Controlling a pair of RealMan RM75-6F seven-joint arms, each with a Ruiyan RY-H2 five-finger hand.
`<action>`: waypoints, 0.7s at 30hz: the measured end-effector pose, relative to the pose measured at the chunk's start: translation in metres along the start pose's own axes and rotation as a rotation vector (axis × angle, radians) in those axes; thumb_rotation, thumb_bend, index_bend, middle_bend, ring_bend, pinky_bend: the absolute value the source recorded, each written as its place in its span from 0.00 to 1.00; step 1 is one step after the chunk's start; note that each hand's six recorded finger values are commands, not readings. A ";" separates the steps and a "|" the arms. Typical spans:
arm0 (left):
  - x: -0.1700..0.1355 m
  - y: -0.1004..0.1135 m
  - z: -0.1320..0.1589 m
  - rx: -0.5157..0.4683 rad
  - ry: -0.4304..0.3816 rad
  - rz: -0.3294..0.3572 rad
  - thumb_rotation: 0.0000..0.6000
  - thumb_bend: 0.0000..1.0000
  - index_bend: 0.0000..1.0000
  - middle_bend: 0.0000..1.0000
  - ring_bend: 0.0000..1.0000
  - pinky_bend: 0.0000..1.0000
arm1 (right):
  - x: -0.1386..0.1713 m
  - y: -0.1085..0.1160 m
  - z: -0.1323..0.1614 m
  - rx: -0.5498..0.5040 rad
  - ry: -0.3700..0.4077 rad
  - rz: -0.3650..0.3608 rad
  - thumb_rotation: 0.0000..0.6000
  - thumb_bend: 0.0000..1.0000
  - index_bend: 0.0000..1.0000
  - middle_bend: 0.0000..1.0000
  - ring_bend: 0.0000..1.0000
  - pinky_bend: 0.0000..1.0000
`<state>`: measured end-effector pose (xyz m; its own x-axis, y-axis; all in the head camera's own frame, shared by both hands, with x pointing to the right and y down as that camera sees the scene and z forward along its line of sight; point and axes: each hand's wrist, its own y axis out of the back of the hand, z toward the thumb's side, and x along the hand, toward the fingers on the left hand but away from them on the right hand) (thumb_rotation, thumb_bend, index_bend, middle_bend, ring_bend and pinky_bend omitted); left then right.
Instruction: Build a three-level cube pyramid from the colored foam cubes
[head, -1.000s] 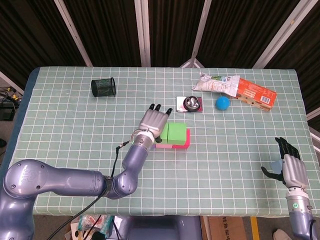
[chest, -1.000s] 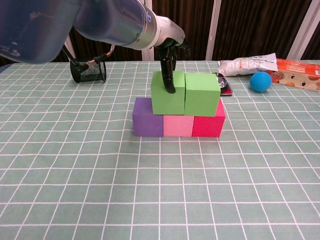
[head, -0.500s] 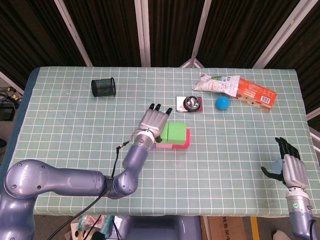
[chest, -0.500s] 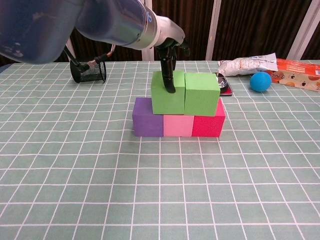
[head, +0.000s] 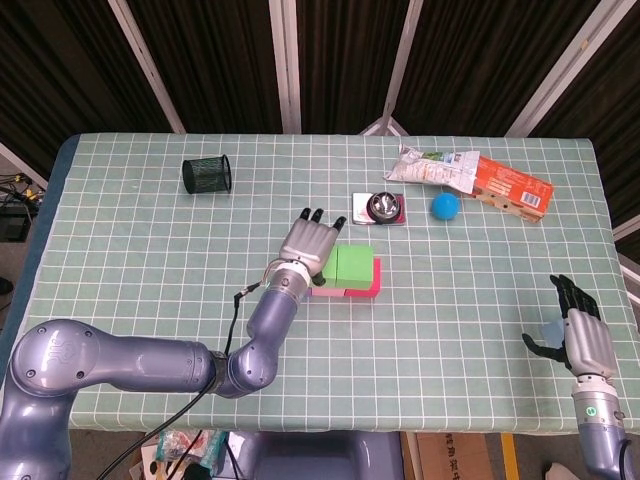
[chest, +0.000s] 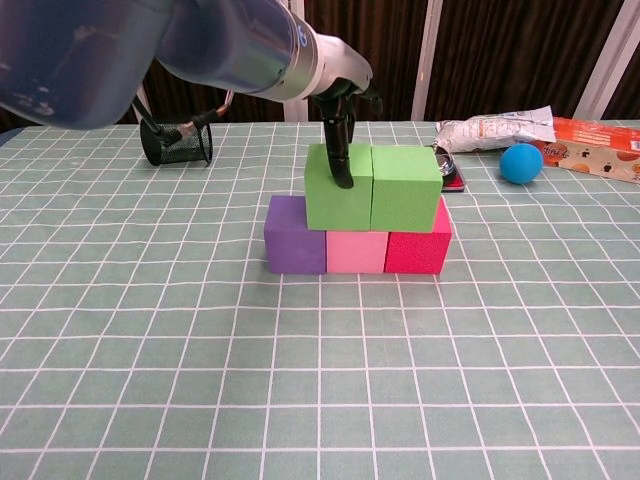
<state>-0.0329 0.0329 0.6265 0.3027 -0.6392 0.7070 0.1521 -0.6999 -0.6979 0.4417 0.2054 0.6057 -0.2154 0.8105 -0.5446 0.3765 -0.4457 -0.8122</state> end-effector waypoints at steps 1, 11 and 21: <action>0.000 0.000 0.000 0.000 0.001 -0.003 1.00 0.27 0.01 0.34 0.05 0.01 | 0.000 0.000 0.000 0.000 0.000 0.000 1.00 0.25 0.00 0.00 0.00 0.00; -0.002 0.000 -0.002 -0.001 0.004 -0.011 1.00 0.22 0.00 0.18 0.04 0.01 | 0.000 0.000 0.001 -0.001 0.002 -0.002 1.00 0.25 0.00 0.00 0.00 0.00; -0.006 0.002 -0.004 -0.013 0.002 -0.011 1.00 0.17 0.00 0.11 0.02 0.01 | 0.001 0.001 0.001 -0.001 0.002 -0.004 1.00 0.25 0.00 0.00 0.00 0.00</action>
<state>-0.0379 0.0338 0.6213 0.2995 -0.6318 0.7149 0.1437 -0.7109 -0.6884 0.4414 0.2052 0.6045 -0.2152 0.8132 -0.5407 0.3768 -0.4417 -0.8142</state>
